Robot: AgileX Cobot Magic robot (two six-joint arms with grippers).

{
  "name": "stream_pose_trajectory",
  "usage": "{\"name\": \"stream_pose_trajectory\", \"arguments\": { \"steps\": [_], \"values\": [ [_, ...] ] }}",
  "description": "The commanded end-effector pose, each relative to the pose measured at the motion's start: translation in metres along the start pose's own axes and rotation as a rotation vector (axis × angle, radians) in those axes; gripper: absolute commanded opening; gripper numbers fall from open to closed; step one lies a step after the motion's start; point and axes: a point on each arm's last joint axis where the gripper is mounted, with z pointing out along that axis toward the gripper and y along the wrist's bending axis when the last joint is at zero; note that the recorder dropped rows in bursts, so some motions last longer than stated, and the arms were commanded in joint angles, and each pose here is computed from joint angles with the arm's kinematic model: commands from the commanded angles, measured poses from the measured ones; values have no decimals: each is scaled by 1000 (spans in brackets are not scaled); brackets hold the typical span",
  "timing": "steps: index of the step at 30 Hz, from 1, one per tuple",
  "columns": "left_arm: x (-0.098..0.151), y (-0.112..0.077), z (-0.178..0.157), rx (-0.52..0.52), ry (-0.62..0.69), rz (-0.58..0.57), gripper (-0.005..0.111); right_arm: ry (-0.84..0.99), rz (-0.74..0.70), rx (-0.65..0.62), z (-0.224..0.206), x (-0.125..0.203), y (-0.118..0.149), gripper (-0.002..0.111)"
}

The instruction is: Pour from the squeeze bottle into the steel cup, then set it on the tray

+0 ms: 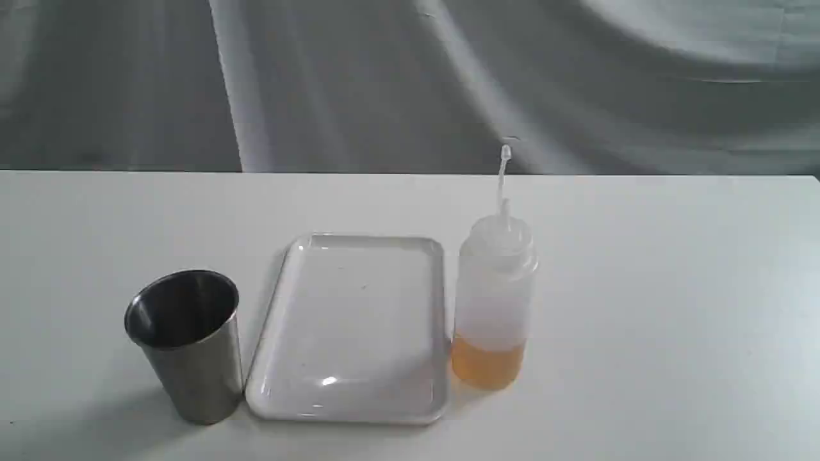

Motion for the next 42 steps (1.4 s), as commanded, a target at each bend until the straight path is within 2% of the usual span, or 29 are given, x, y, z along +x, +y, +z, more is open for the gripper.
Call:
{"name": "stream_pose_trajectory", "arguments": {
  "steps": [1,12,15,21,25,31,36,42],
  "values": [
    [1,0,0,2,-7,-1,8,-3,-7,10,0,1,-1,0],
    [1,0,0,2,-7,-1,8,29,8,7,-1,2,0,0],
    [1,0,0,2,-7,-1,8,58,30,1,-8,-11,0,0],
    [1,0,0,2,-7,-1,8,-22,54,-11,-30,-56,-1,0],
    [1,0,0,2,-7,-1,8,25,43,-6,-32,-81,-2,0],
    [1,0,0,2,-7,-1,8,149,43,-7,-14,-115,-3,0],
    [1,0,0,2,-7,-1,8,210,49,-12,17,-145,-3,0],
    [1,0,0,2,-7,-1,8,259,50,-16,52,-166,-3,0]
  ]
}}
